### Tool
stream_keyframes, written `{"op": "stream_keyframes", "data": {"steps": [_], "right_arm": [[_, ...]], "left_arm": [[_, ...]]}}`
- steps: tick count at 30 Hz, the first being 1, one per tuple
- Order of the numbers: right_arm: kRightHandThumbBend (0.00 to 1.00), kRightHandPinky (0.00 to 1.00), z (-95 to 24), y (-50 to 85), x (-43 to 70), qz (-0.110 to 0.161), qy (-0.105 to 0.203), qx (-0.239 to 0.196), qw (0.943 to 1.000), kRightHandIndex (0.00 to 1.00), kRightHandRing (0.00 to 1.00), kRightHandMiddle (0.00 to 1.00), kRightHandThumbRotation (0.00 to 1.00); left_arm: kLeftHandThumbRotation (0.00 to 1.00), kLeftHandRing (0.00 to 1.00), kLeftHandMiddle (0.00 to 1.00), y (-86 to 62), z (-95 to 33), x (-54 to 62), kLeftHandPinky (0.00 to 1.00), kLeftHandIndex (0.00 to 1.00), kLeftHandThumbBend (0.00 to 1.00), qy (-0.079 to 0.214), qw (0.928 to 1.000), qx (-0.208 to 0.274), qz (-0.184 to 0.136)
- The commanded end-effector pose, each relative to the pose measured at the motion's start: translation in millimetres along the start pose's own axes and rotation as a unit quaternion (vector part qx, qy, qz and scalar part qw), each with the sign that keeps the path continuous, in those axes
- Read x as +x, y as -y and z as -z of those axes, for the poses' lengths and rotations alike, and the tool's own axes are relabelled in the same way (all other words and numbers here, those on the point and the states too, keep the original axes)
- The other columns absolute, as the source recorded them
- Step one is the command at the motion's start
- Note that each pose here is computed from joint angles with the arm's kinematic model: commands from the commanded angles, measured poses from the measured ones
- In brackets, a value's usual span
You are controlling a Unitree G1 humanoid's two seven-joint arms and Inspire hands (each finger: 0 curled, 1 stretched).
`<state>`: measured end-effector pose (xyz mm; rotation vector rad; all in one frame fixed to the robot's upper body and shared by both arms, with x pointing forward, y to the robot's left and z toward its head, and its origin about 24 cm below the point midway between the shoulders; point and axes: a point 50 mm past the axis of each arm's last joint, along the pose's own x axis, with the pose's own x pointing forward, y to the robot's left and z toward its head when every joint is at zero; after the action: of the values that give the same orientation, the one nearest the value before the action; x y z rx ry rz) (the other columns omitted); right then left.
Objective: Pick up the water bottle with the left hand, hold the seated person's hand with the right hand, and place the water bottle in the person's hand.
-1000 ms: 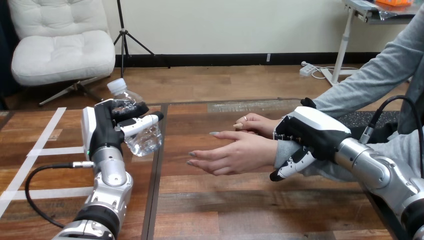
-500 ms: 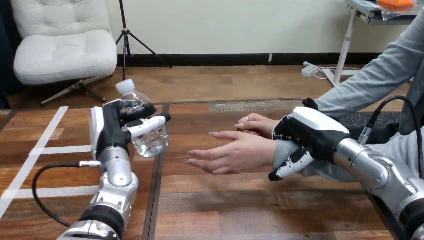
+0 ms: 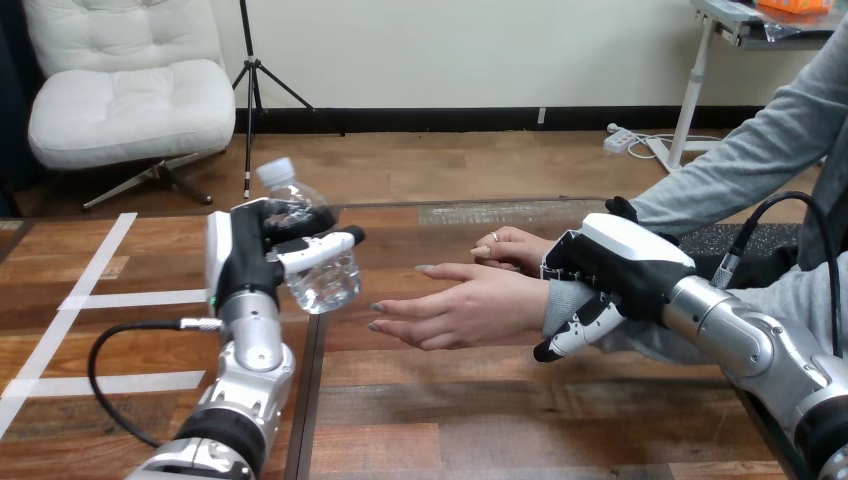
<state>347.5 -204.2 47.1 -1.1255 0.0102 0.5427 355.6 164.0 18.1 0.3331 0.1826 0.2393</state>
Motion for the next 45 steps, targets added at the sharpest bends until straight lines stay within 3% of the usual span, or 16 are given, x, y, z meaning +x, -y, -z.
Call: {"op": "stream_keyframes", "data": {"steps": [1, 18, 33, 45], "right_arm": [[0.76, 0.18, -18.0, 33.3, 11.4, 0.053, 0.027, -0.006, 0.9982, 0.26, 0.21, 0.25, 0.0], [0.77, 0.17, -17.7, 33.5, 10.4, 0.057, 0.031, -0.006, 0.9979, 0.25, 0.21, 0.25, 0.0], [0.78, 0.18, -15.2, 34.0, 9.3, 0.055, 0.025, -0.004, 0.9982, 0.26, 0.21, 0.25, 0.0], [0.86, 0.2, -11.8, 33.9, 8.0, 0.047, 0.018, 0.006, 0.9987, 0.3, 0.24, 0.29, 0.0]], "left_arm": [[0.0, 0.26, 0.32, 6.4, -57.8, 13.5, 0.2, 0.49, 0.81, 0.088, 0.9961, -0.007, 0.008], [0.0, 0.35, 0.39, 18.7, -60.3, 9.3, 0.29, 0.5, 0.8, 0.096, 0.9949, -0.004, 0.03], [0.0, 0.36, 0.4, 20.0, -58.0, 8.1, 0.3, 0.51, 0.77, 0.096, 0.9948, -0.002, 0.033], [0.0, 0.44, 0.45, 17.5, -58.5, 8.5, 0.4, 0.51, 0.76, 0.1, 0.9945, -0.011, 0.03]]}}
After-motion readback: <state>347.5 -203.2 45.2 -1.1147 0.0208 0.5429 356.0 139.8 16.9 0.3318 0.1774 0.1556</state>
